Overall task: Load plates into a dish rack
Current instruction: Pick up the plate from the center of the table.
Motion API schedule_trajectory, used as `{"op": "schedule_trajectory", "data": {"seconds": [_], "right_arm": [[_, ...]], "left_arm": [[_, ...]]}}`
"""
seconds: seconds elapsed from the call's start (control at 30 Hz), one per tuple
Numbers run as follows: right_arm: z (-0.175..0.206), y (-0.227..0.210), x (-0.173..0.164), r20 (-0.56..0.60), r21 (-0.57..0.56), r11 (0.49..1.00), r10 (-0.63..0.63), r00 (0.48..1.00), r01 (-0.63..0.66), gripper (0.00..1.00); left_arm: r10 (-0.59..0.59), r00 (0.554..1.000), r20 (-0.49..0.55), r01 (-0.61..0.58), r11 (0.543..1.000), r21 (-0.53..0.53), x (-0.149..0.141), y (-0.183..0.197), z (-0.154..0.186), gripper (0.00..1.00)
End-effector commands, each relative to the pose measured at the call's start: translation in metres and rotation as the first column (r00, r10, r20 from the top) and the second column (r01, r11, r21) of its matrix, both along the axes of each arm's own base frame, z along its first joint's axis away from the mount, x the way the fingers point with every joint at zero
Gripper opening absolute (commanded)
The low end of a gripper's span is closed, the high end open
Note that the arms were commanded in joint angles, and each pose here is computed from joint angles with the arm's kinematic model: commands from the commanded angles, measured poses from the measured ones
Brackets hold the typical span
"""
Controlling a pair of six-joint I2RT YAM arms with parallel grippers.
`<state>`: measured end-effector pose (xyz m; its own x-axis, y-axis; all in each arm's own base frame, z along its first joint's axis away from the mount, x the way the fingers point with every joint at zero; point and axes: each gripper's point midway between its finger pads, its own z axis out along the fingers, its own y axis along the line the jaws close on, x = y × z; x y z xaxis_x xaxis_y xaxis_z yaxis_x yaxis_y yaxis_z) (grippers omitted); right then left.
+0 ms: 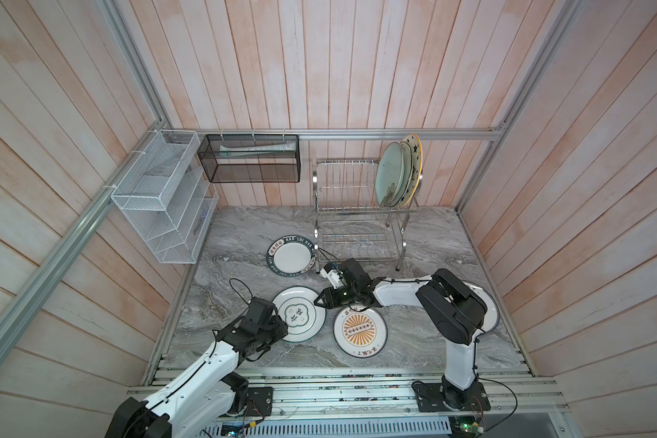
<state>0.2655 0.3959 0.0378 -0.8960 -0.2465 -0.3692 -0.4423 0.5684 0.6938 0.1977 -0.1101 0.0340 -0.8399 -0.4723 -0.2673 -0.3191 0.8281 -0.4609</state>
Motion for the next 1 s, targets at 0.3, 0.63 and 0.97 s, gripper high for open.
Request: {"op": "schedule_trajectory", "data": {"seconds": [0.3, 0.63, 0.97], "right_arm": [[0.014, 0.023, -0.012, -0.043, 0.107, 0.992, 0.069, 0.997, -0.064, 0.34], [0.024, 0.026, -0.014, -0.04, 0.137, 0.987, 0.087, 0.995, -0.081, 0.26], [0.029, 0.025, -0.015, -0.032, 0.144, 0.986, 0.088, 0.996, -0.082, 0.17]], "left_arm": [[-0.002, 1.0, 0.019, 0.003, 1.0, -0.015, 0.004, -0.003, -0.001, 0.53], [-0.007, 1.0, 0.027, 0.007, 1.0, -0.02, 0.006, -0.004, 0.0, 0.53], [-0.012, 1.0, 0.028, 0.013, 1.0, -0.022, 0.007, -0.006, 0.001, 0.53]]}}
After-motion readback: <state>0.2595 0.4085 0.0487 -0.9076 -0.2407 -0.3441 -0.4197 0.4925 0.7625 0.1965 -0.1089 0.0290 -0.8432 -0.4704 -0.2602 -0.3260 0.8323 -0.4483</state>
